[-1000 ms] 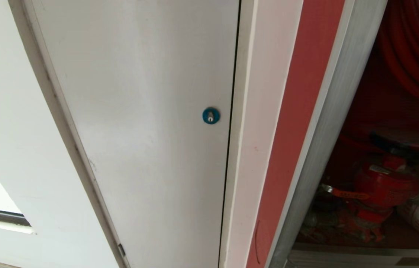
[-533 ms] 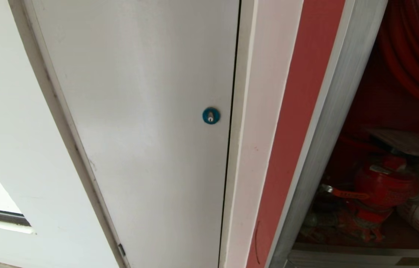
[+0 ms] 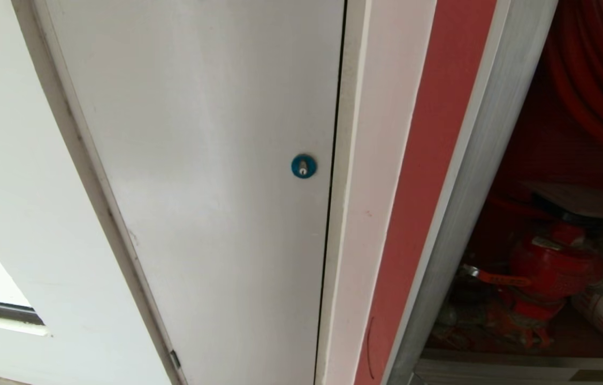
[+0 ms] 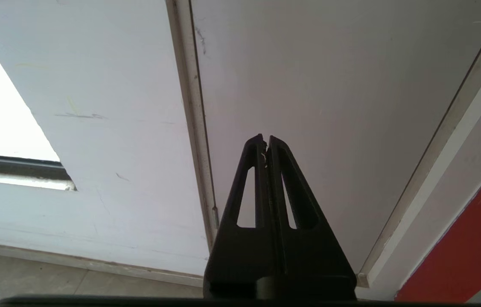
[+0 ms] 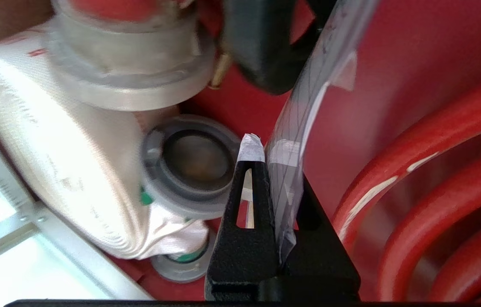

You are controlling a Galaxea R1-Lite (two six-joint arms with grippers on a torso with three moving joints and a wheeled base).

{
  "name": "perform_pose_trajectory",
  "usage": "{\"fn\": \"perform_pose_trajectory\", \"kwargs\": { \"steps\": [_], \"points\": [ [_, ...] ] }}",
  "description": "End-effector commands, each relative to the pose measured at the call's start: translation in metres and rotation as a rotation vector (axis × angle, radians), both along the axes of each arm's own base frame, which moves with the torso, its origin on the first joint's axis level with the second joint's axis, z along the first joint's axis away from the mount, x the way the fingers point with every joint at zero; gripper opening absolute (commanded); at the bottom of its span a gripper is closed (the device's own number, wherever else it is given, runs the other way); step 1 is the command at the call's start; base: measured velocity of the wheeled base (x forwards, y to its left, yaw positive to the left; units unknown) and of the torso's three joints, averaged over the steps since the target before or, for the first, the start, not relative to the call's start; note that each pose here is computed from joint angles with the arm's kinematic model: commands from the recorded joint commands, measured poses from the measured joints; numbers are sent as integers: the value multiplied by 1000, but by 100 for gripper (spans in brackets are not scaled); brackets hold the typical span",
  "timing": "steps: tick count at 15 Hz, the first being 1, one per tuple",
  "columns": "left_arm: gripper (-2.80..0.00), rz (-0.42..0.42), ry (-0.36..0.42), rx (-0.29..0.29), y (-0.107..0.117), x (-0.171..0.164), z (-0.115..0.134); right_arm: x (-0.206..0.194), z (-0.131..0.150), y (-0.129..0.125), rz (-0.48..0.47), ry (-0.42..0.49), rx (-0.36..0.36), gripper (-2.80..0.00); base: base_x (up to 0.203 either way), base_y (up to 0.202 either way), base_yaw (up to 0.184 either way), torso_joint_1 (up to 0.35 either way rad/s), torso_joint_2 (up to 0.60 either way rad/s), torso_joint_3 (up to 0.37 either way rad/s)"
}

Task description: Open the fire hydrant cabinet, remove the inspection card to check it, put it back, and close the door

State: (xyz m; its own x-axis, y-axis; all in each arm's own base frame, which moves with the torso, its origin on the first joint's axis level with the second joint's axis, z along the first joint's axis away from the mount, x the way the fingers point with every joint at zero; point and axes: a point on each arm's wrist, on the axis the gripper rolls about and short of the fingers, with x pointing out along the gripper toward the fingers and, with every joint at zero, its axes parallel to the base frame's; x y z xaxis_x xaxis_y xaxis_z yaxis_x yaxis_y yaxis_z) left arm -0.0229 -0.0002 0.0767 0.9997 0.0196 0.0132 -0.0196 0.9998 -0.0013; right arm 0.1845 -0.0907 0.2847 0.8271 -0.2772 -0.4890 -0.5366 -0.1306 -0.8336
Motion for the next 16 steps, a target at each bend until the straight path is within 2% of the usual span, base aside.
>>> {"fn": "perform_pose_trajectory", "kwargs": {
  "steps": [1,9,10,16],
  "points": [
    [-280,0,7,0,0,1,-2,8,1,-3,11,-10,-15,-280,0,0,0,0,0,0],
    [-280,0,7,0,0,1,-2,11,1,-3,19,-11,-14,-280,0,0,0,0,0,0],
    [-280,2,7,0,0,1,-2,12,0,-2,23,-9,-11,0,0,0,0,0,0,0],
    [-280,1,6,0,0,0,-2,11,0,-1,19,-10,-12,0,0,0,0,0,0,0]
  ]
}}
